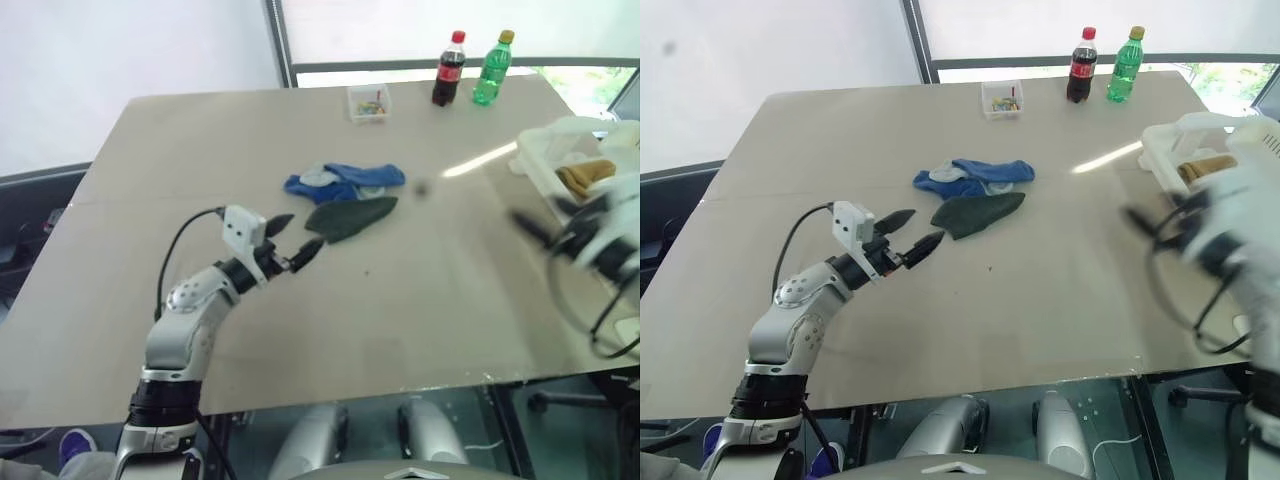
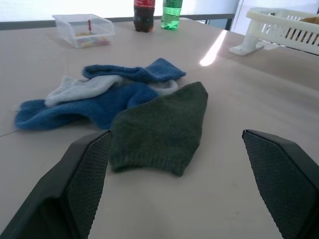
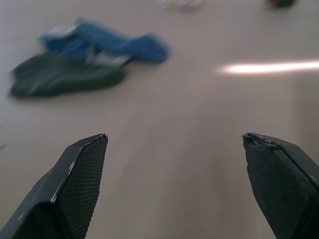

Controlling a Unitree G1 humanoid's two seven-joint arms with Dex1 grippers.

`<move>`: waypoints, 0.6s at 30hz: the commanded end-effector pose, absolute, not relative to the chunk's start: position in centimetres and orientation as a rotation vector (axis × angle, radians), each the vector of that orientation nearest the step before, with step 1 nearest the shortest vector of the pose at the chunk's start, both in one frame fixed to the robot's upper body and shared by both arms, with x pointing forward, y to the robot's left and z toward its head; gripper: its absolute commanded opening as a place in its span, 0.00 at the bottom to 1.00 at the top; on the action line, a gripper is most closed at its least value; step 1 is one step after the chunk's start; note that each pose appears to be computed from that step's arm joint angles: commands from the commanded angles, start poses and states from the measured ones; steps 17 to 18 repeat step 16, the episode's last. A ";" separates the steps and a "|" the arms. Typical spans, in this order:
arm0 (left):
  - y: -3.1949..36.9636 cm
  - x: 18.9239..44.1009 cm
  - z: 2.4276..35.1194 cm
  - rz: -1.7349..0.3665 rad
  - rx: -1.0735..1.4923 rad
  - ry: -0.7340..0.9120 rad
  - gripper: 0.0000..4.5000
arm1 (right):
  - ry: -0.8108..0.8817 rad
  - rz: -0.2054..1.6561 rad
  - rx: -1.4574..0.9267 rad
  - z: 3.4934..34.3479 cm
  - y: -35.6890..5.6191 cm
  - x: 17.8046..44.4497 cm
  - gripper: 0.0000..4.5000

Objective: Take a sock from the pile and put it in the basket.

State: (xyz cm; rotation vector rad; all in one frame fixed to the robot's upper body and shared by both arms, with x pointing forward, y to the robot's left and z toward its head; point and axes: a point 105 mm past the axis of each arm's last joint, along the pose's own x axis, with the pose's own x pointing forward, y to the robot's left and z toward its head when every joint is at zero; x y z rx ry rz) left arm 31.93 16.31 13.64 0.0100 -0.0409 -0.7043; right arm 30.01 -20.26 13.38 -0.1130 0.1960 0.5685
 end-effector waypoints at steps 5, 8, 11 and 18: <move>19.7 28.6 15.5 -0.727 0.108 -0.041 0.99 | 0.089 0.526 -0.365 13.0 -20.9 28.5 1.00; 21.3 27.4 15.7 -0.729 0.111 -0.001 0.99 | 0.101 0.524 -0.381 12.6 -21.6 26.9 1.00; 23.0 26.5 15.7 -0.709 0.135 0.034 0.99 | 0.122 0.541 -0.387 12.8 -21.9 25.2 1.00; 24.1 25.8 15.3 -0.697 0.159 0.070 0.99 | 0.126 0.502 -0.385 13.2 -22.3 24.1 1.00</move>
